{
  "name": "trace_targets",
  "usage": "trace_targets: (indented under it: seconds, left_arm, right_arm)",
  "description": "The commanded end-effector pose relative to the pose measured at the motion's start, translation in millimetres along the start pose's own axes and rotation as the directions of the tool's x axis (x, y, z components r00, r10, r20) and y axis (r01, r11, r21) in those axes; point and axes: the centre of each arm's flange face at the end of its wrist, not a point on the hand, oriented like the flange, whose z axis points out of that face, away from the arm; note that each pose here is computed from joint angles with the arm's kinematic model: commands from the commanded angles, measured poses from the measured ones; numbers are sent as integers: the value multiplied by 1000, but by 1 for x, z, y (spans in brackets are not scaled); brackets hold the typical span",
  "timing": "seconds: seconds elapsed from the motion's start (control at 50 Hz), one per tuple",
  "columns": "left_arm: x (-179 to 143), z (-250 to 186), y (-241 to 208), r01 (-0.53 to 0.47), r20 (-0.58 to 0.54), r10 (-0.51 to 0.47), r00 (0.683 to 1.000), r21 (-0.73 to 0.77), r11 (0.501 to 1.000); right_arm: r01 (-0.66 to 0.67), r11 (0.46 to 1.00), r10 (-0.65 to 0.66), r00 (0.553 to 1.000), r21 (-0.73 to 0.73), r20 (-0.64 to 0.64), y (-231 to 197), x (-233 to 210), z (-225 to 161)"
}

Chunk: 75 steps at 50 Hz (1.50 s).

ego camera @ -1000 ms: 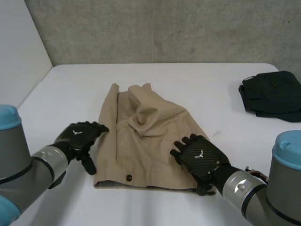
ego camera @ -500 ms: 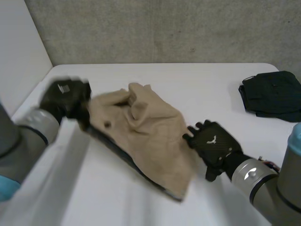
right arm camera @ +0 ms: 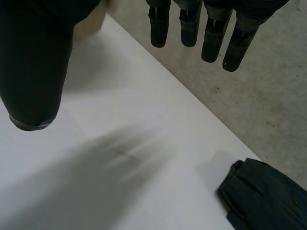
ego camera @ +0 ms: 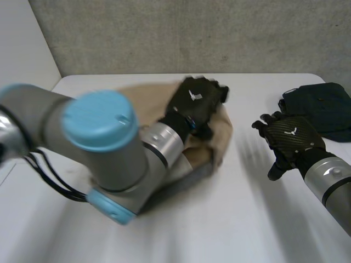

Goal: Fold the laundry.

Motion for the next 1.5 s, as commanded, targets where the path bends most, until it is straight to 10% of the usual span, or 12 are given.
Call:
trace_targets:
  seconds: [0.02,0.7,1.06,1.3,1.5]
  left_arm:
    - [17,11,40,4,-32,-7,999,-76,997]
    - [-135,-104,27,62,406,23,913,-196,979]
    - [-133,-112,35,82,414,18,910,-221,972]
    - [-131,-114,40,90,412,15,911,-235,968]
    - [-128,-112,44,92,400,13,916,-242,966]
  right_arm:
    - [-7,1000,6,1000,-15,-24,5,8,2]
    - [-32,993,57,973,-115,222,44,-63,53]
    - [46,997,-45,999,60,-12,17,-5,145]
    - [59,998,-51,969,28,-242,30,68,228]
    - [68,988,-112,935,-141,-337,38,99,222]
